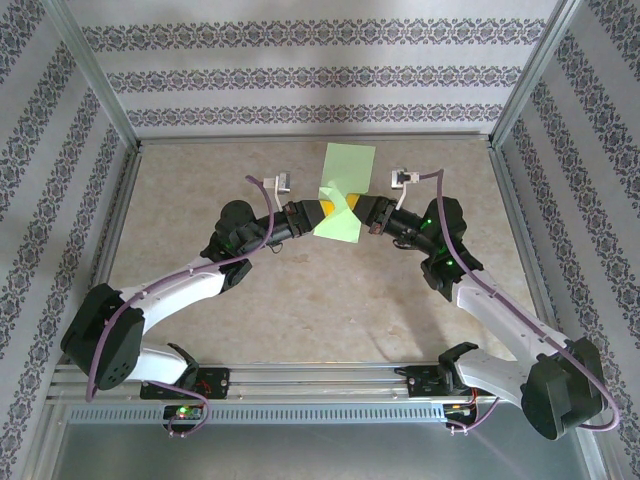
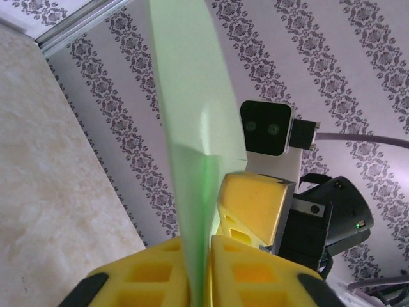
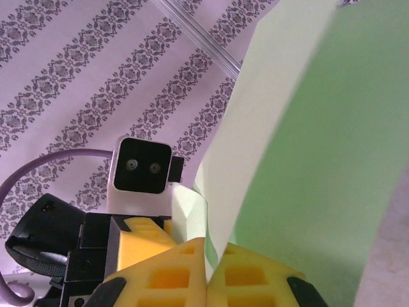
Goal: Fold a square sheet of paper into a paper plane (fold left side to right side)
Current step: Turn over the paper at the center of the table.
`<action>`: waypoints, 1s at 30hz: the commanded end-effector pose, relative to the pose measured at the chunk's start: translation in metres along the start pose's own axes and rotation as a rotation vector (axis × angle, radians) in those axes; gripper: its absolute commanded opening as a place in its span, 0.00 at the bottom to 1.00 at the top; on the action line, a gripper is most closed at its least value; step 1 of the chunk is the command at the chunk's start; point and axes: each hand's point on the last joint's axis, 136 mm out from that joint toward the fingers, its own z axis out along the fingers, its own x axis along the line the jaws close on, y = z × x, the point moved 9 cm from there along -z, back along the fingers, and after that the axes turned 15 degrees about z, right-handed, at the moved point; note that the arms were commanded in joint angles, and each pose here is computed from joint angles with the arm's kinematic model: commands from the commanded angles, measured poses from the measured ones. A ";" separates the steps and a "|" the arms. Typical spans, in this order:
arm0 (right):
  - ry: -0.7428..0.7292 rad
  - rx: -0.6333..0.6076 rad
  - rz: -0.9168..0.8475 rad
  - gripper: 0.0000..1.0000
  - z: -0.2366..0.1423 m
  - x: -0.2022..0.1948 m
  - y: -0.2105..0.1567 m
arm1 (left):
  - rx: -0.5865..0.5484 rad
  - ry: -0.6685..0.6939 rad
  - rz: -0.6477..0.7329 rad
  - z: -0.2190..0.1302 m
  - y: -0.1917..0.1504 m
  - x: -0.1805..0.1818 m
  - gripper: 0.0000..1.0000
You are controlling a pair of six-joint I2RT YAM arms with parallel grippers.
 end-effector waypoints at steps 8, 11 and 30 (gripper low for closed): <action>-0.131 -0.070 -0.040 0.44 -0.030 -0.015 0.002 | 0.067 0.047 0.086 -0.006 0.004 -0.014 0.00; -0.304 -0.116 -0.069 0.53 -0.049 -0.029 0.001 | 0.162 0.164 0.122 -0.013 -0.003 -0.010 0.00; -1.192 -0.214 -0.247 0.91 -0.126 -0.074 -0.003 | 1.091 1.396 0.876 -0.011 -0.054 -0.008 0.00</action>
